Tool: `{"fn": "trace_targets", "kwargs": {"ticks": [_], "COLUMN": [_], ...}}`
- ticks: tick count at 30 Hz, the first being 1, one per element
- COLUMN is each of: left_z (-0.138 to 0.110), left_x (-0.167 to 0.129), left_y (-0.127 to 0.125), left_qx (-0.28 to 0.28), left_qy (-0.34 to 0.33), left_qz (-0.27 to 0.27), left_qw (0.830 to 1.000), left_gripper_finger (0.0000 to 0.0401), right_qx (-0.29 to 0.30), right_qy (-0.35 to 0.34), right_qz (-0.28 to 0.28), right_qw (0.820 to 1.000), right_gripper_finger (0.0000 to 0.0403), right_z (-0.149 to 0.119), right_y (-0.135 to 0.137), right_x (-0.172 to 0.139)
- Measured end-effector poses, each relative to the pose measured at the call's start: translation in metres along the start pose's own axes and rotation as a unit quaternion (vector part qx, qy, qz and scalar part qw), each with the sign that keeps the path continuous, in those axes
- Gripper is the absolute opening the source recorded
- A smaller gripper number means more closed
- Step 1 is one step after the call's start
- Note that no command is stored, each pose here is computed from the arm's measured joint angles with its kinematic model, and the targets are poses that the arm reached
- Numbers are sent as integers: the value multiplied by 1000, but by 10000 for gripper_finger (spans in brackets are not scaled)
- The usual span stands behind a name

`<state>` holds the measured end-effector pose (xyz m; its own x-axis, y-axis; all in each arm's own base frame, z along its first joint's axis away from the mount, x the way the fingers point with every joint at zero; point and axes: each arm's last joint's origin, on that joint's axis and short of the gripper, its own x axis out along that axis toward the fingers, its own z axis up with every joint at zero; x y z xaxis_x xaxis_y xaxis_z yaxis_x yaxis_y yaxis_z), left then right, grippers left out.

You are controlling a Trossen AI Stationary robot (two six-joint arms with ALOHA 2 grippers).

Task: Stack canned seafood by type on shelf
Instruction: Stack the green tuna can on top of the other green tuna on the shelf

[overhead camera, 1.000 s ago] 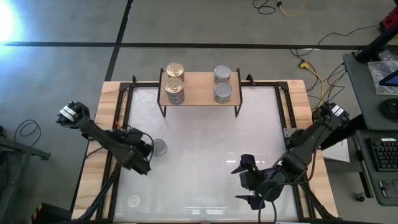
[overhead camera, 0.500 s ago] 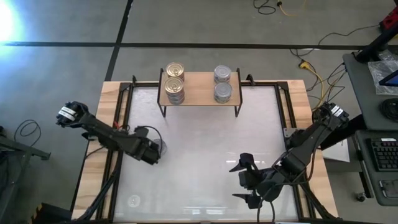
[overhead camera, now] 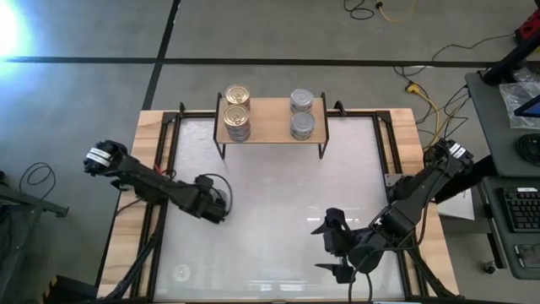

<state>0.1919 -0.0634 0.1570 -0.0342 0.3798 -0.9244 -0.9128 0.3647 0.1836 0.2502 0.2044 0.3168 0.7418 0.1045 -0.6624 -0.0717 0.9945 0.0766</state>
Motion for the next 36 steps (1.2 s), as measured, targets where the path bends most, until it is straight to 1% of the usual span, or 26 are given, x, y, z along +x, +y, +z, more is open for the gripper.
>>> {"fn": "trace_targets", "kwargs": {"ticks": [1, 3, 5, 7, 10, 13, 15, 17, 20, 22, 24, 27, 29, 32, 36], "left_z": [0, 2, 4, 7, 12, 19, 20, 15, -2, -18, -37, -62, -75, -87, -93], "left_x": [0, -2, -6, -10, -23, -42, -55, -69, -81, -85, -87, -85, -84, -79, -62], "left_y": [-5, -20, -34, -47, -68, -85, -92, -95, -91, -82, -72, -52, -41, -31, -24], "left_qx": [11, 29, 49, 71, 102, 138, 167, 203, 256, 283, 296, 287, 267, 237, 231], "left_qy": [-4, -19, -38, -63, -130, -188, -209, -219, -218, -210, -198, -183, -191, -229, -236], "left_qz": [-16, -63, -107, -137, -191, -225, -230, -239, -229, -210, -194, -163, -153, -158, -155], "left_qw": [1000, 997, 992, 986, 968, 946, 936, 924, 914, 912, 914, 926, 932, 931, 931], "left_gripper_finger": [0, 0, 0, 0, 0, 0, 0, 0, 0, 0, 0, 0, 0, 0, 0], "right_qx": [0, 0, 0, 2, 3, 4, 3, -3, -8, -14, -17, -26, -30, -17, 2], "right_qy": [1, 1, 1, 1, 1, 1, 1, 2, 2, 5, 9, -10, -35, -83, -154], "right_qz": [2, 2, 2, 0, -2, -3, -3, -3, -17, -34, -41, -46, -46, -52, -64], "right_qw": [1000, 1000, 1000, 1000, 1000, 1000, 1000, 1000, 1000, 999, 999, 999, 998, 995, 986], "right_gripper_finger": [400, 400, 400, 400, 400, 400, 400, 400, 400, 400, 400, 400, 400, 400, 400], "right_z": [0, 0, 0, 1, 1, 2, 1, 1, -3, -9, -16, -23, -26, -27, -33], "right_y": [0, 0, 0, -1, -3, -3, -3, -3, -4, -6, -9, -14, -20, -37, -61], "right_x": [0, 0, 0, 1, 1, 2, 2, 2, 5, 9, 15, 29, 40, 58, 76]}}
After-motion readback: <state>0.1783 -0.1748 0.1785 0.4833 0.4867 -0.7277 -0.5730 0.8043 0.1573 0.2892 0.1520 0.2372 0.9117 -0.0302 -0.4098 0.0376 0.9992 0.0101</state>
